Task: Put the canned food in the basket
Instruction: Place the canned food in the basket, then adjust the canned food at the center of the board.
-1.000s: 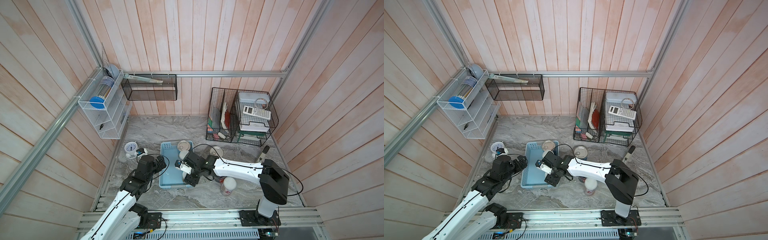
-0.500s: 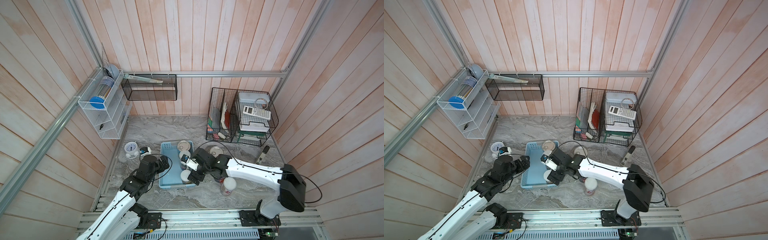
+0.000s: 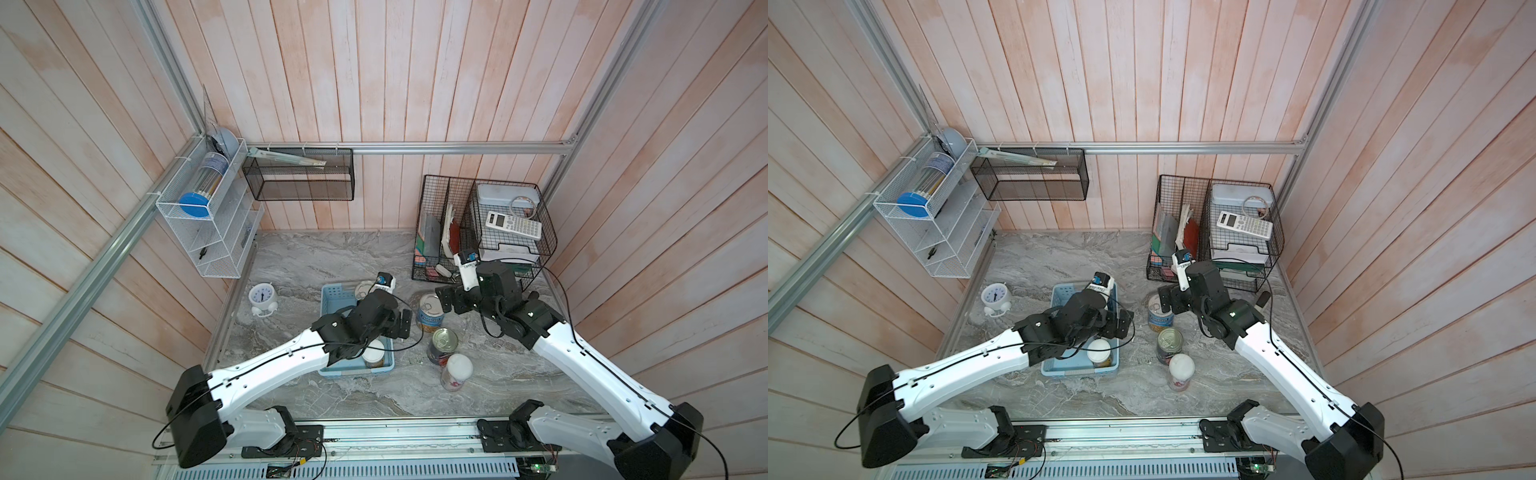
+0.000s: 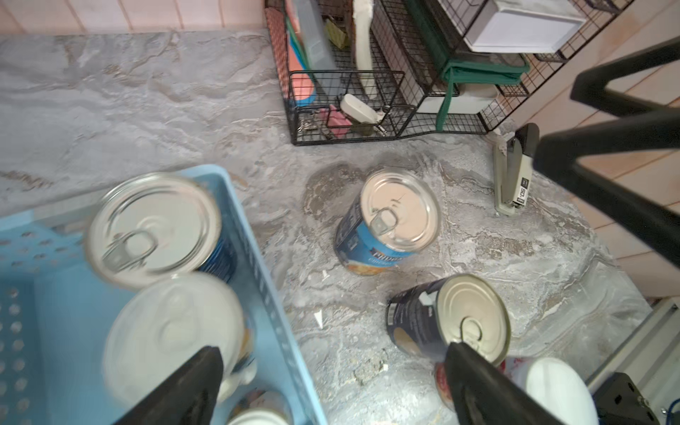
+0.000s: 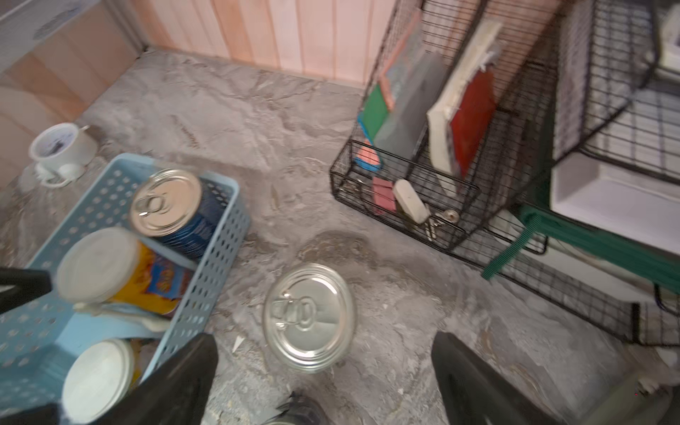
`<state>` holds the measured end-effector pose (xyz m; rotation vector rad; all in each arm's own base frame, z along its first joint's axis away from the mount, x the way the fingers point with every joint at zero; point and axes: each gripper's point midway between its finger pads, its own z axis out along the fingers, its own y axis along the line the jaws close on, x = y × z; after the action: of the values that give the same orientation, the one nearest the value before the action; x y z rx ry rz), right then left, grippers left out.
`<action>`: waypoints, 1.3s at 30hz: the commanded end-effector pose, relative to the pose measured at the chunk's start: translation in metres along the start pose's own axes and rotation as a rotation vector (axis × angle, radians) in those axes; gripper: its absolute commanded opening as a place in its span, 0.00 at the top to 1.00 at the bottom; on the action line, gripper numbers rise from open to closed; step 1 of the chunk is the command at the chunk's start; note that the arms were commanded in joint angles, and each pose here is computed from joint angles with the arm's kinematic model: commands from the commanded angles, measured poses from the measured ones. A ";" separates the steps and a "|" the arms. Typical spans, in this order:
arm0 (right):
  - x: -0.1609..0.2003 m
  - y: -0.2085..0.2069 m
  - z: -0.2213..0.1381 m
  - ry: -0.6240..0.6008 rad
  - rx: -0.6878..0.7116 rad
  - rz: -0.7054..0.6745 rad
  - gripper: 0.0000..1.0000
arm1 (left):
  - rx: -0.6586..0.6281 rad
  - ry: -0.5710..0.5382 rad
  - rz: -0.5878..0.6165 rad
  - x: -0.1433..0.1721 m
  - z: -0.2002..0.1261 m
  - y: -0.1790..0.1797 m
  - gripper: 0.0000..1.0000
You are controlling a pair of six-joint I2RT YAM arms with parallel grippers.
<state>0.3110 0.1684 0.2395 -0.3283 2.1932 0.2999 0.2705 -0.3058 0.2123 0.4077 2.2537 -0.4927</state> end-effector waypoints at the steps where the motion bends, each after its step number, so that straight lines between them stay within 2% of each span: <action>1: 0.027 -0.021 0.015 0.091 0.039 0.123 0.06 | 0.051 0.032 0.063 -0.005 0.009 -0.015 0.00; 6: 0.036 -0.059 0.031 0.097 0.137 0.207 0.22 | 0.111 0.034 0.011 -0.011 0.021 -0.023 0.00; 11: 0.058 -0.069 0.046 0.143 0.164 0.208 0.47 | 0.158 0.057 0.034 -0.013 0.027 -0.036 0.00; 12: 0.064 -0.071 0.050 0.151 0.160 0.215 0.58 | 0.158 0.062 0.043 -0.014 0.029 -0.037 0.00; 14: 0.074 -0.072 0.057 0.161 0.142 0.227 0.91 | 0.167 0.073 0.053 -0.014 0.032 -0.040 0.00; 15: 0.077 -0.070 0.061 0.168 0.129 0.230 0.99 | 0.174 0.082 0.059 -0.013 0.035 -0.042 0.00; 24: 0.107 -0.039 0.104 0.297 -0.060 0.235 1.00 | 0.162 0.158 0.038 0.000 0.057 -0.039 0.00; 27: 0.116 -0.017 0.120 0.384 -0.197 0.190 1.00 | 0.143 0.173 0.024 0.004 0.060 -0.032 0.00; 39: 0.114 0.036 0.138 0.389 -0.379 0.144 1.00 | 0.089 0.220 -0.017 0.015 0.070 -0.014 0.00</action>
<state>0.3354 0.2038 0.0620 -0.3621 2.5930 0.6809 0.2981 -0.3518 0.1714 0.5226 2.4120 -0.6004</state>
